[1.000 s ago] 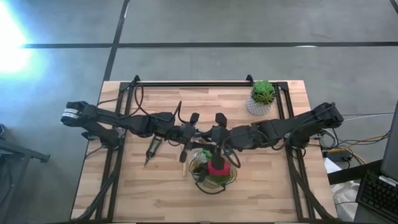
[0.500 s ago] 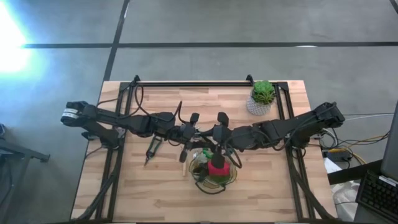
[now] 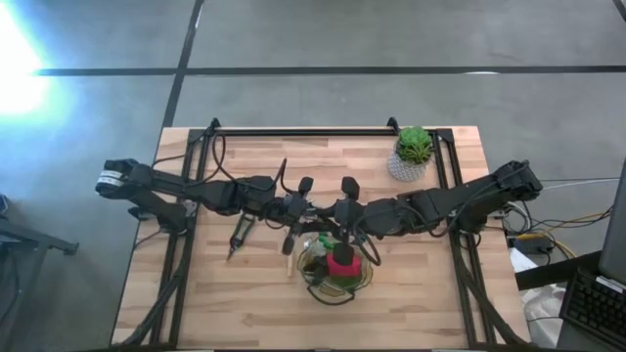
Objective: Pick & Place Garden tools in Gardening bag
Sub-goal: Put the right brown hand rake into the white gardening bag
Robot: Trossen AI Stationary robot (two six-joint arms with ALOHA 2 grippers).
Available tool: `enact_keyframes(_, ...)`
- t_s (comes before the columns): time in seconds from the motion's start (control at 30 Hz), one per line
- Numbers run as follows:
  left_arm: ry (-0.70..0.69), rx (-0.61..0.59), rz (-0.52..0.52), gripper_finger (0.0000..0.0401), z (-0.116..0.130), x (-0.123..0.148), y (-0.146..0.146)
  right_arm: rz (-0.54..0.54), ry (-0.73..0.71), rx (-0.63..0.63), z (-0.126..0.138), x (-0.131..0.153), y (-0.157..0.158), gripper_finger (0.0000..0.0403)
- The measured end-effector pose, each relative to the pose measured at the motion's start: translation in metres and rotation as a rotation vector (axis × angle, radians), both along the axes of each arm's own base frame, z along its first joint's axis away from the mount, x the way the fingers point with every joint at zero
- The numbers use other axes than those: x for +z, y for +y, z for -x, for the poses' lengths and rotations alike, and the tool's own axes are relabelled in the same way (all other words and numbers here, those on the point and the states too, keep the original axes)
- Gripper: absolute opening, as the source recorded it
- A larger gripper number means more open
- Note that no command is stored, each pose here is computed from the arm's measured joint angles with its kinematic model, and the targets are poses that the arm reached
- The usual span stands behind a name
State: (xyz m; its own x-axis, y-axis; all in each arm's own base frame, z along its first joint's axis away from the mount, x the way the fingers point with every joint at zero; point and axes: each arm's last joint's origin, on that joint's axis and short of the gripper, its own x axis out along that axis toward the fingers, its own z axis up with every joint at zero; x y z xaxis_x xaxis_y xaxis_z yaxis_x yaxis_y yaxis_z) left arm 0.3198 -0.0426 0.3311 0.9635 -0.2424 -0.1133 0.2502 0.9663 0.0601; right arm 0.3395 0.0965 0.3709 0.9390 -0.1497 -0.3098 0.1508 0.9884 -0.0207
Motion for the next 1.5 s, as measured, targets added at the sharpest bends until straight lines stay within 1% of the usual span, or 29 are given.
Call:
enact_keyframes(0.07,0.004,0.001,0.013,0.0076,0.000,0.000,0.000,0.003,0.000,0.001,0.000,0.000,0.000,0.0054)
enact_keyframes(0.2,0.010,0.001,0.028,0.0130,0.000,0.000,0.000,0.027,0.005,-0.017,0.002,0.000,0.001,0.0054)
enact_keyframes(0.3,0.016,0.010,0.059,0.0162,0.000,0.000,0.000,0.049,0.020,-0.044,0.013,0.005,0.004,0.0054)
enact_keyframes(0.4,0.041,0.055,0.104,0.0187,0.002,0.000,0.001,0.077,0.039,-0.091,0.030,0.012,0.008,0.0054)
enact_keyframes(0.47,0.066,0.108,0.099,0.0202,0.005,0.000,0.003,0.084,0.048,-0.130,0.045,0.018,0.011,0.0054)
enact_keyframes(0.57,0.096,0.138,0.090,0.0219,0.011,0.001,0.005,0.096,0.086,-0.191,0.068,0.020,0.018,0.0054)
enact_keyframes(0.67,0.106,0.144,0.087,0.0225,0.015,0.004,0.005,0.081,0.105,-0.221,0.092,0.019,0.029,0.0054)
enact_keyframes(0.77,0.115,0.144,0.086,0.0224,0.018,0.005,0.006,0.063,0.088,-0.237,0.113,0.014,0.042,0.0054)
enact_keyframes(0.9,0.114,0.144,0.086,0.0223,0.022,0.008,0.006,0.033,0.056,-0.242,0.135,-0.008,0.060,0.0054)
enact_keyframes(0.97,0.115,0.146,0.086,0.0223,0.023,0.009,0.006,-0.004,0.030,-0.251,0.145,-0.022,0.067,0.0054)
enact_keyframes(1.1,0.117,0.147,0.090,0.0222,0.025,0.010,0.007,-0.058,-0.009,-0.265,0.162,-0.058,0.079,0.0054)
enact_keyframes(1.23,0.134,0.150,0.088,0.0222,0.025,0.008,0.007,-0.128,-0.102,-0.264,0.179,-0.094,0.093,0.0054)
enact_keyframes(1.33,0.135,0.151,0.088,0.0222,0.026,0.008,0.007,-0.150,-0.174,-0.243,0.190,-0.119,0.104,0.0054)
enact_keyframes(1.5,0.125,0.164,0.085,0.0223,0.025,0.009,0.007,-0.120,-0.267,-0.235,0.205,-0.149,0.115,0.0054)
